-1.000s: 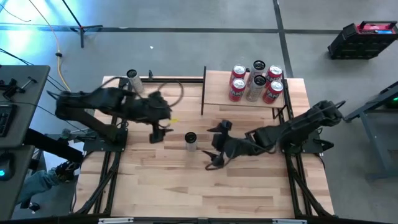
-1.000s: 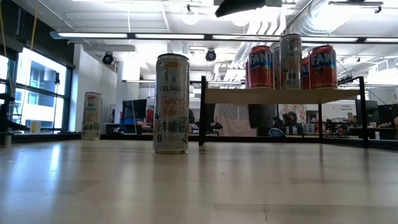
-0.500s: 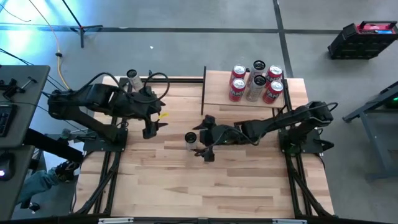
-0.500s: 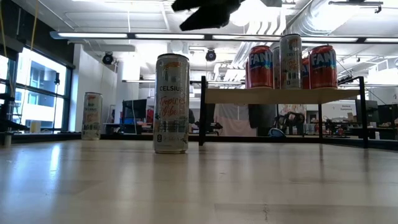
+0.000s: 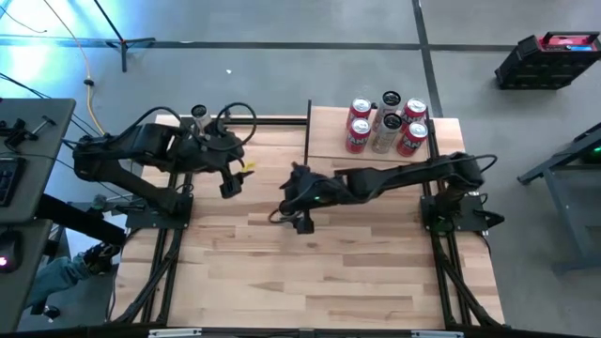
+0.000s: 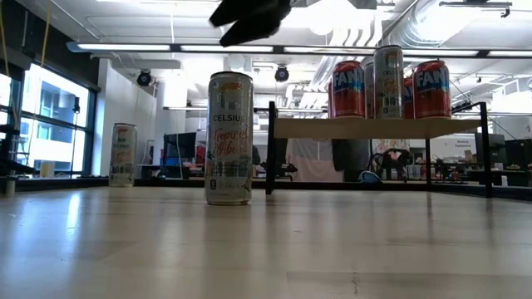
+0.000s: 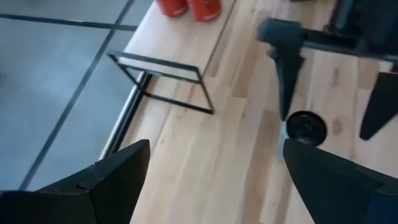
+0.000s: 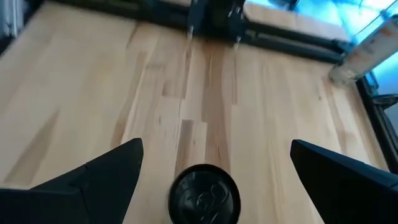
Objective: Place canned beverage on shelf
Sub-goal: Put the white soda can on the shelf
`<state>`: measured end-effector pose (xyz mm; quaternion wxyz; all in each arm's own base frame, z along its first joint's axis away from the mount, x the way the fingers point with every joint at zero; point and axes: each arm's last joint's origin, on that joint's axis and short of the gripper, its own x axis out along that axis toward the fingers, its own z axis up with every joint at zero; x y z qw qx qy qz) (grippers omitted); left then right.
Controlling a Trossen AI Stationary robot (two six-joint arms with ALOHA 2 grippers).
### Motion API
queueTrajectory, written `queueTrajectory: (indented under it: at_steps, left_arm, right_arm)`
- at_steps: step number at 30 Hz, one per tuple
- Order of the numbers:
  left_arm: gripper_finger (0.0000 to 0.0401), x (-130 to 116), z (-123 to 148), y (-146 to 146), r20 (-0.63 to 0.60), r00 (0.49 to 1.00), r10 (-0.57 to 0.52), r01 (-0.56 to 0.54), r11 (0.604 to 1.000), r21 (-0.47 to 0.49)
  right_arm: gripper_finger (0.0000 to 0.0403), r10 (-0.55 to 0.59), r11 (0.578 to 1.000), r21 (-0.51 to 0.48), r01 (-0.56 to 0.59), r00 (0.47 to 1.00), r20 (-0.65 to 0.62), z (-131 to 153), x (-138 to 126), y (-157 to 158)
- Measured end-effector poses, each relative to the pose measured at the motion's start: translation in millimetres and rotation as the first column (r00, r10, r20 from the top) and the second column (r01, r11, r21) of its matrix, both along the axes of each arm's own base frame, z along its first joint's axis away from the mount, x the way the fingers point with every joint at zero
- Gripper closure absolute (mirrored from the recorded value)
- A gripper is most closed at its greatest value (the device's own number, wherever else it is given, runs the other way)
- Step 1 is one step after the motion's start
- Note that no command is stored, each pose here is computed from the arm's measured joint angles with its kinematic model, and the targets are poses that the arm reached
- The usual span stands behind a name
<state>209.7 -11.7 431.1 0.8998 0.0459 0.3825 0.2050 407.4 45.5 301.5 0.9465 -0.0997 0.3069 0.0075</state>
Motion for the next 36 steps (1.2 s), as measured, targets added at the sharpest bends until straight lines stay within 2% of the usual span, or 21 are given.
queueTrajectory:
  at_steps: [4, 9, 12, 17, 20, 23, 29, 36]
  left_arm:
    - [0.0041, -2.7, -1.9, 1.5, -0.034, 0.999, 0.015, -0.014, 1.000, 0.018]
    - [0.0041, -10.0, -3.0, 2.7, -0.062, 0.997, 0.047, -0.046, 0.999, 0.015]
    - [0.0041, -14.9, -2.8, 4.0, -0.054, 0.993, 0.107, -0.107, 0.994, 0.009]
    - [0.0041, -22.8, -15.2, 5.7, -0.096, 0.977, 0.189, -0.190, 0.982, 0.002]
    - [0.0041, -32.1, -23.6, 5.5, -0.089, 0.978, 0.191, -0.192, 0.981, -0.005]
    - [0.0041, -41.7, -32.3, 3.7, -0.030, 0.984, 0.176, -0.177, 0.984, -0.027]
    - [0.0041, -55.6, -72.0, -0.6, 0.043, 0.991, 0.129, -0.127, 0.991, -0.051]
    - [0.0041, -55.6, -130.7, -3.3, 0.079, 0.988, 0.133, -0.127, 0.988, -0.082]
  right_arm:
    - [0.0009, 0.014, 1.000, -0.016, -0.015, 0.996, -0.090, 6.4, 12.1, 2.5]
    - [0.0009, -0.003, 1.000, 0.010, 0.005, 0.990, -0.144, 25.5, 8.2, 5.4]
    - [0.0009, -0.009, 1.000, 0.020, 0.013, 0.988, -0.157, 29.2, 6.6, 5.4]
    - [0.0009, 0.011, 0.999, 0.037, -0.005, 0.986, -0.168, 20.9, 12.8, 5.8]
    - [0.0009, 0.007, 1.000, 0.026, -0.003, 0.985, -0.173, 15.7, 16.6, 5.0]
    - [0.0009, 0.010, 0.999, 0.039, -0.003, 0.986, -0.164, 17.8, 16.5, 2.2]
    - [0.0008, -0.003, 0.997, 0.072, 0.016, 0.983, -0.184, 16.6, 15.8, -4.0]
    - [0.0004, -0.031, 0.995, 0.085, 0.051, 0.974, -0.225, 11.9, 14.0, -2.5]
